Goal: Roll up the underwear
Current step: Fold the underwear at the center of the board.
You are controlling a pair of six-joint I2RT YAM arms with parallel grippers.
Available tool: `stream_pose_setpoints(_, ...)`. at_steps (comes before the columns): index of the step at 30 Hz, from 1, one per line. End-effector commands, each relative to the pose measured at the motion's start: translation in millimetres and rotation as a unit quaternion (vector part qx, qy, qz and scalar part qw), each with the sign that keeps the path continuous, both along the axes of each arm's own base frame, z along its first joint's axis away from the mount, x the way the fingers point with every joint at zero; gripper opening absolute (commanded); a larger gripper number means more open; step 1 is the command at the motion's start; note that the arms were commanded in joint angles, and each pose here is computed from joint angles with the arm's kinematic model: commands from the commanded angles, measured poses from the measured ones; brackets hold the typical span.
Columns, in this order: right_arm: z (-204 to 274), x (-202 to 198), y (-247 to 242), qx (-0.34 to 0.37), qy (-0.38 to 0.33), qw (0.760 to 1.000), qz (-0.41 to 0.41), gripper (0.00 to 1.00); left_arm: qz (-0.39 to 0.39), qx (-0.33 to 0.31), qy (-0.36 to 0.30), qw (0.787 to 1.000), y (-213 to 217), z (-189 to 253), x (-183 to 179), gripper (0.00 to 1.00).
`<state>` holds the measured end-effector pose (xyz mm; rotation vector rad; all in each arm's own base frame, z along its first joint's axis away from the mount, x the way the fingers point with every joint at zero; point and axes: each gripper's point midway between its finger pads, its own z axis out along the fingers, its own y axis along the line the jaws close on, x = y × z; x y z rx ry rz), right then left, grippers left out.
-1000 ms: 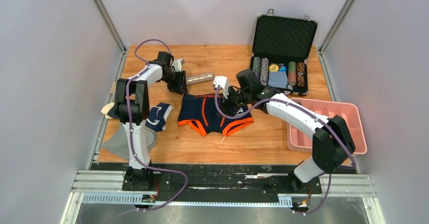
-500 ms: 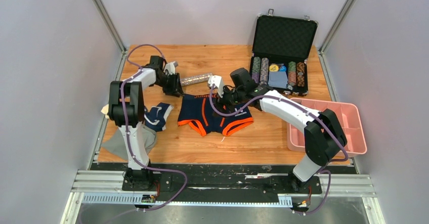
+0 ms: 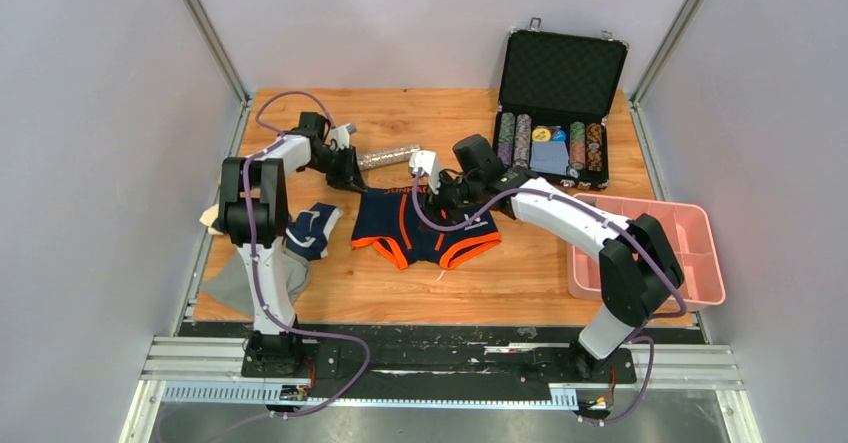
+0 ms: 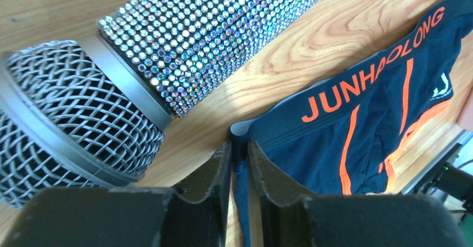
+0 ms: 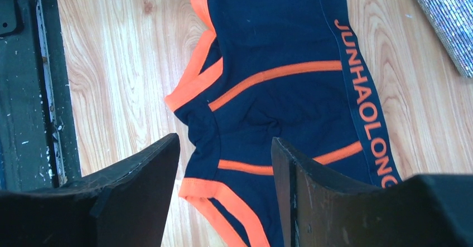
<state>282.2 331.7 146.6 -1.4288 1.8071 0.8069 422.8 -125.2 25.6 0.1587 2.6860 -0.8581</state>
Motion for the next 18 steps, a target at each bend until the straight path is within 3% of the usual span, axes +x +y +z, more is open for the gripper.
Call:
stream_pose_setpoints(1, 6.7, 4.6, 39.4, 0.022, -0.041, 0.997, 0.056, 0.62, -0.015, -0.015, 0.015, 1.0, -5.6, -13.9, -5.3, 0.19)
stream_pose_setpoints(6, -7.5, 13.8, 98.3, 0.023, -0.074, 0.991, 0.111, 0.6, -0.004, -0.014, 0.008, 1.0, -4.1, -15.6, -1.8, 0.0)
stream_pose_setpoints(11, -33.4, 6.4, 148.1, 0.03, -0.09, 0.98, 0.175, 0.56, 0.022, 0.024, -0.034, 0.999, 9.3, -7.4, 9.9, 0.0)
stream_pose_setpoints(18, -53.9, -8.2, 183.0, 0.049, -0.118, 0.966, 0.224, 0.55, 0.035, 0.05, -0.024, 0.998, 23.6, -10.5, 4.9, 0.0)
